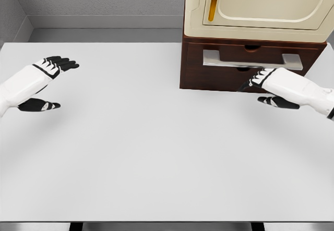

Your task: Put the switch into the drawer with left arm, and close the drawer with right arm

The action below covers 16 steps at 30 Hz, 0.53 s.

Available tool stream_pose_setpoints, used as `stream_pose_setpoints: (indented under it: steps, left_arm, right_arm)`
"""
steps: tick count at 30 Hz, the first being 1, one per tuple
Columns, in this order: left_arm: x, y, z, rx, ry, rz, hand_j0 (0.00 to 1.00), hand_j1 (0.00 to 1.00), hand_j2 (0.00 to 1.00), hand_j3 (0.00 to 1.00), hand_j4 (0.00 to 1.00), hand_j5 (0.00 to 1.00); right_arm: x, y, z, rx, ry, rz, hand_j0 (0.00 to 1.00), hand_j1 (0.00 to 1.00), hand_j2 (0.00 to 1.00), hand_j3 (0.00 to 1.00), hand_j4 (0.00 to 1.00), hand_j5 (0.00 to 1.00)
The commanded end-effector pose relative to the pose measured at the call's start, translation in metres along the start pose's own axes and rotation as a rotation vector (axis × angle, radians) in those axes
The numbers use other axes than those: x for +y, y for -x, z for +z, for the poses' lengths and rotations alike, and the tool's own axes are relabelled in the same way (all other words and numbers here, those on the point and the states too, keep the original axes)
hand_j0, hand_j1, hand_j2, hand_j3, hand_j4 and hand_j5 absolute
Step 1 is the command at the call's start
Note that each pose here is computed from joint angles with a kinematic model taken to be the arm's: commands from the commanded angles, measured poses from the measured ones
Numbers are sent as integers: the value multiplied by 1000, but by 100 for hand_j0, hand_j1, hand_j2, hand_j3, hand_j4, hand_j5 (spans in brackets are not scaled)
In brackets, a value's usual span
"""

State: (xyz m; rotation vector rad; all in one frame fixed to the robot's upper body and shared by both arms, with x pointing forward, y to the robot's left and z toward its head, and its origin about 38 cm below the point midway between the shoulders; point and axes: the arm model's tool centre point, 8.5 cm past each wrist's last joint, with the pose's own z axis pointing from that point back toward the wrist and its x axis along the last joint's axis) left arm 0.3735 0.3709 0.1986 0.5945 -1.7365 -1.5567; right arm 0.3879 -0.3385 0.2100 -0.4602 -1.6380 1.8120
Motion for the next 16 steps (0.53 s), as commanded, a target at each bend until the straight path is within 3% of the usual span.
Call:
stream_pose_setpoints:
  steps: [1, 7, 9, 16]
  left_arm:
    - [1, 1, 1, 2, -5, 7, 100, 100, 100, 100, 100, 100]
    - [0, 2, 2, 7, -4, 9, 100, 100, 100, 100, 100, 100]
    - [0, 2, 2, 6, -4, 8, 100, 100, 100, 100, 100, 100]
    - [0, 1, 1, 4, -5, 8, 100, 100, 100, 100, 100, 100]
  right_arm:
    - [0, 4, 2, 13, 8, -18, 68, 68, 68, 68, 68, 68]
    - [-1, 5, 5, 17, 6, -15, 69, 69, 69, 69, 69, 69]
    - [-1, -11, 4, -26, 0, 5, 69, 69, 69, 69, 69, 69]
    - [4, -9, 34, 4, -98, 34, 69, 69, 69, 69, 69, 69]
